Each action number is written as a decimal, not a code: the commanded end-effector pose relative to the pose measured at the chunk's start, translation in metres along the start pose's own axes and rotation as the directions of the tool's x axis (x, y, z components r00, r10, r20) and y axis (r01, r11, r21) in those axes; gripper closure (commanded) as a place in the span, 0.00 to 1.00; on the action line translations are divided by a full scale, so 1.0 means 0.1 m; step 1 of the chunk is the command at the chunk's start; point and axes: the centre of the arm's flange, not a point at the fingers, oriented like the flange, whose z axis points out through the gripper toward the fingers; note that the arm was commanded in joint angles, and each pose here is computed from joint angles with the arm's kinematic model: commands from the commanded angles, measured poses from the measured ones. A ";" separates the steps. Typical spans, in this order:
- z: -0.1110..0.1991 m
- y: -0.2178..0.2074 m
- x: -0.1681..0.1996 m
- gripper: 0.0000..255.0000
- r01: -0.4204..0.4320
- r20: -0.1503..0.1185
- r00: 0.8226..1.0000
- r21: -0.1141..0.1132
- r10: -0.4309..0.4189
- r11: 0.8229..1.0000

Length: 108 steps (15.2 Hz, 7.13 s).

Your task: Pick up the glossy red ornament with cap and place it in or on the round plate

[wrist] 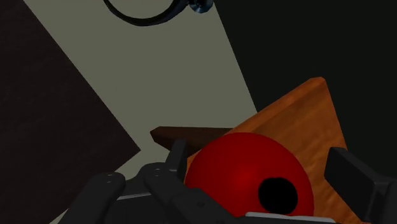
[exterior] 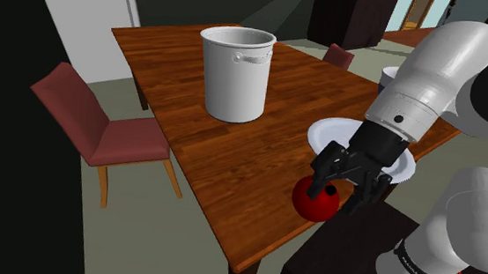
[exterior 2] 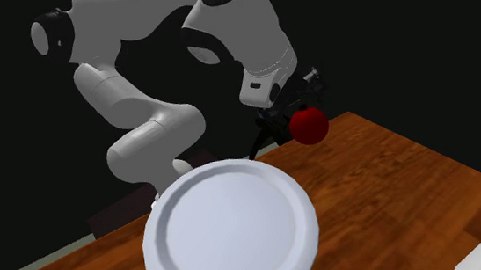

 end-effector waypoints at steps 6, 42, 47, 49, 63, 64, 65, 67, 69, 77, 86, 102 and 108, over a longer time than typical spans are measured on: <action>0.01 -0.01 -0.01 1.00 0.000 0.000 1.000 0.000 0.000 1.000; -0.02 -0.51 0.54 1.00 -0.406 -0.198 0.909 -0.225 0.366 0.886; -0.09 -0.57 0.53 1.00 -0.406 -0.198 0.909 -0.225 0.367 0.886; -0.17 -0.62 0.50 1.00 -0.406 -0.198 0.909 -0.225 0.367 0.886; -0.75 -0.98 0.30 1.00 -0.406 -0.198 0.909 -0.225 0.367 0.886; -0.83 -0.90 0.37 1.00 -0.406 -0.198 0.909 -0.225 0.367 0.886; -0.91 -0.82 0.44 1.00 -0.406 -0.198 0.909 -0.225 0.367 0.886; -1.07 -0.66 0.58 1.00 -0.406 -0.198 0.909 -0.225 0.367 0.886; -1.22 -0.50 0.72 1.00 -0.406 -0.198 0.909 -0.225 0.367 0.886; -1.85 0.14 1.29 1.00 -0.406 -0.198 0.909 -0.225 0.367 0.886; -2.42 0.80 1.86 1.00 -0.406 -0.198 0.909 -0.225 0.367 0.886; -1.82 1.17 2.06 1.00 -0.406 -0.198 0.909 -0.225 0.367 0.886; -1.82 1.17 2.06 0.00 -0.406 -0.198 0.909 -0.225 0.367 0.886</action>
